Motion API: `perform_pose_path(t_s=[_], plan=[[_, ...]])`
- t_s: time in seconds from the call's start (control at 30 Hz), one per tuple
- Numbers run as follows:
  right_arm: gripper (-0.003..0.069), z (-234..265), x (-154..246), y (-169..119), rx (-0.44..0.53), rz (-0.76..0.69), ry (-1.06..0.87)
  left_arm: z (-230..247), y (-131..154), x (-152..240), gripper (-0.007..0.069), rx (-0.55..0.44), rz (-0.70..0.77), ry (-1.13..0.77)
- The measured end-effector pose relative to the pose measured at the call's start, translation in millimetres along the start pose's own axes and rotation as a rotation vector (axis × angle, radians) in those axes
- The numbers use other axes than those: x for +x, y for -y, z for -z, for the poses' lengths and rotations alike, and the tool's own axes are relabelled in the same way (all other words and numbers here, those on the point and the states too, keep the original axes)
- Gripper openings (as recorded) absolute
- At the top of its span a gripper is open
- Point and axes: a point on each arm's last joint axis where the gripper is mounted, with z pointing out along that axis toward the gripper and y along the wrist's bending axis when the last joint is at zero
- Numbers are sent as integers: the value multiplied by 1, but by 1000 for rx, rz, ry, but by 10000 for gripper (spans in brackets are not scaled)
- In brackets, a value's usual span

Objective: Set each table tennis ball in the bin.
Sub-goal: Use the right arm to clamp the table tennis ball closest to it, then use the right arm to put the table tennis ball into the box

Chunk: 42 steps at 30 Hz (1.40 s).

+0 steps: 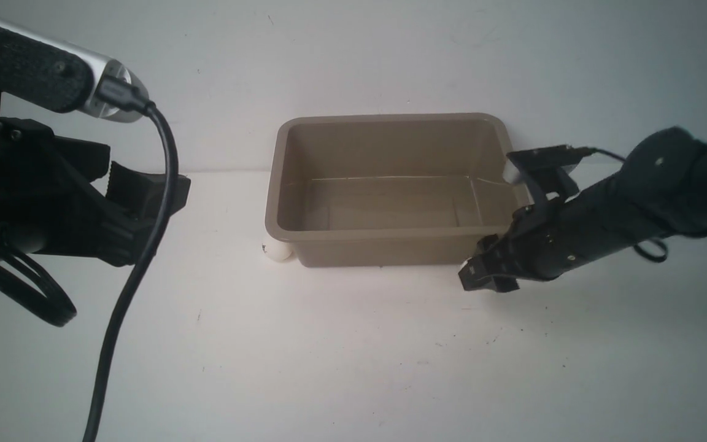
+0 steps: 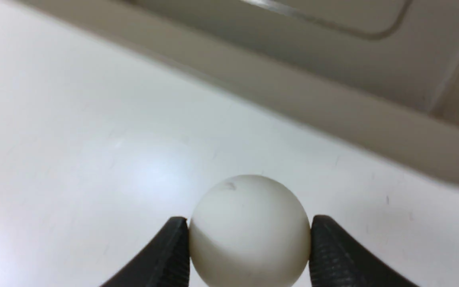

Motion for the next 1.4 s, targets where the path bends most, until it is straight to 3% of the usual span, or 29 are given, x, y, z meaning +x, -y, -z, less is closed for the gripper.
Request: perform_pose_path(t_s=[0.23,0.43,0.53,0.73,1.1,1.4], plan=[[352,69,5,-17,68,40,-63,0,0,0,535,-1,0,3],[352,131,1,-38,96,72,128,0,-1,-4,535,-9,0,39],[352,139,-5,-41,100,79,209,0,-1,-5,535,-12,0,52],[352,97,-32,-25,81,94,208,0,-1,-5,535,-12,0,52],[352,18,-126,10,55,143,216,0,-1,-5,535,-12,0,51],[352,-5,-140,20,59,154,190,0,-1,-5,535,-12,0,51]])
